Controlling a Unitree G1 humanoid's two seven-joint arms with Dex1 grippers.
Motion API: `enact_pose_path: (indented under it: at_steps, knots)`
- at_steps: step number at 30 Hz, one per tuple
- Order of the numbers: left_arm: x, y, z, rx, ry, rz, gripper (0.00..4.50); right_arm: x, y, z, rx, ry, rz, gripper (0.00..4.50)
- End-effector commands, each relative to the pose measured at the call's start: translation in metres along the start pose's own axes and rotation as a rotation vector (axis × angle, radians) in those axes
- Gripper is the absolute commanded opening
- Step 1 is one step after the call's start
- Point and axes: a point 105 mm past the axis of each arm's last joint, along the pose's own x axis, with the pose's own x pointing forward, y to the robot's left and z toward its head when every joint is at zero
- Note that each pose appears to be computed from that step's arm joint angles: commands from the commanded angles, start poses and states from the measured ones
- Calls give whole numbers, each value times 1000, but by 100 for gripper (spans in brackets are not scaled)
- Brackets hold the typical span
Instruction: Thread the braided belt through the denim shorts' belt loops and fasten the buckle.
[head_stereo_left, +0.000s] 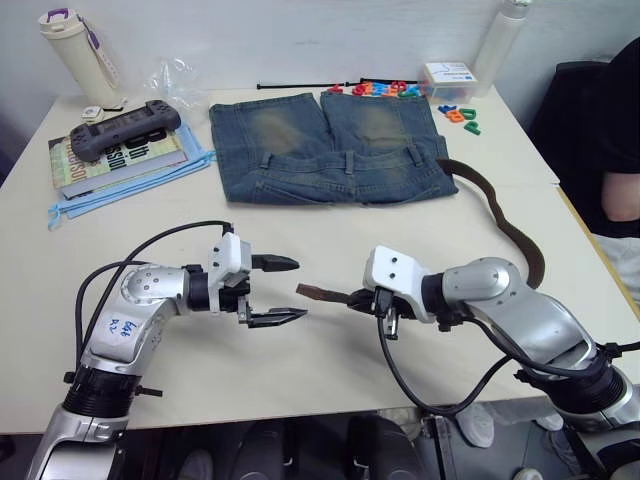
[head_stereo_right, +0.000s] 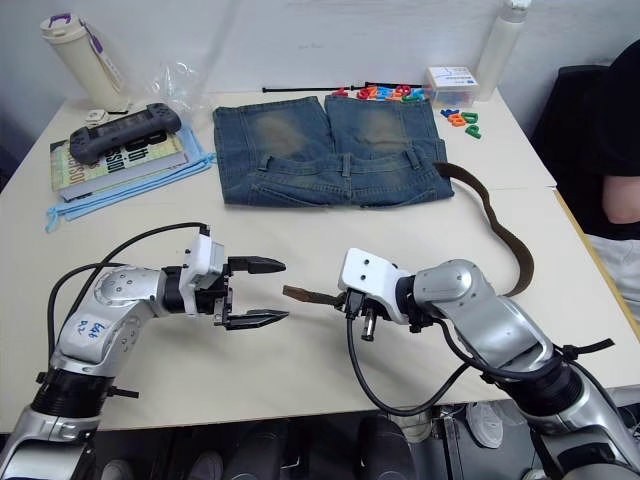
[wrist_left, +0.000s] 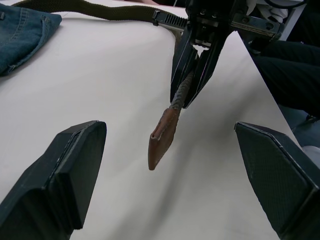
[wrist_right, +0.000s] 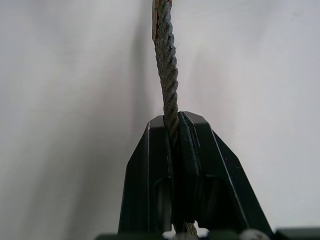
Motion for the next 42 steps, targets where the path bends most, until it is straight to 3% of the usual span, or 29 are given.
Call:
enact_pose_path:
  at_steps: [1, 4, 11, 20, 24, 30, 33, 38, 42]
  knots:
    - [5, -4, -1, 21, 8, -32, 424, -6, 1, 15, -46, -38, -7, 2]
    - [6, -6, -3, 10, 10, -45, 334, -7, 2, 17, -46, -44, -7, 0]
    - [10, -7, -2, 9, -4, -53, 4, -7, 3, 21, -46, -50, -4, 0]
    - [12, -9, -4, -32, -25, -53, 4, -9, -1, 28, -40, -90, -35, 0]
    - [14, -7, -2, -93, -73, -28, 0, -25, -8, 30, 26, -134, -93, 157]
    - [21, -8, 3, -273, -196, 29, 0, -75, -27, 24, 261, -277, -284, 443]
    - [24, -11, 8, -361, -250, 41, 0, -85, -13, 22, 399, -370, -245, 447]
    - [29, -23, 15, -441, -291, 21, 0, -74, 43, 24, 583, -520, 3, 447]
    - [30, -25, 20, -466, -305, 15, 0, -48, 52, 6, 807, -522, -35, 447]
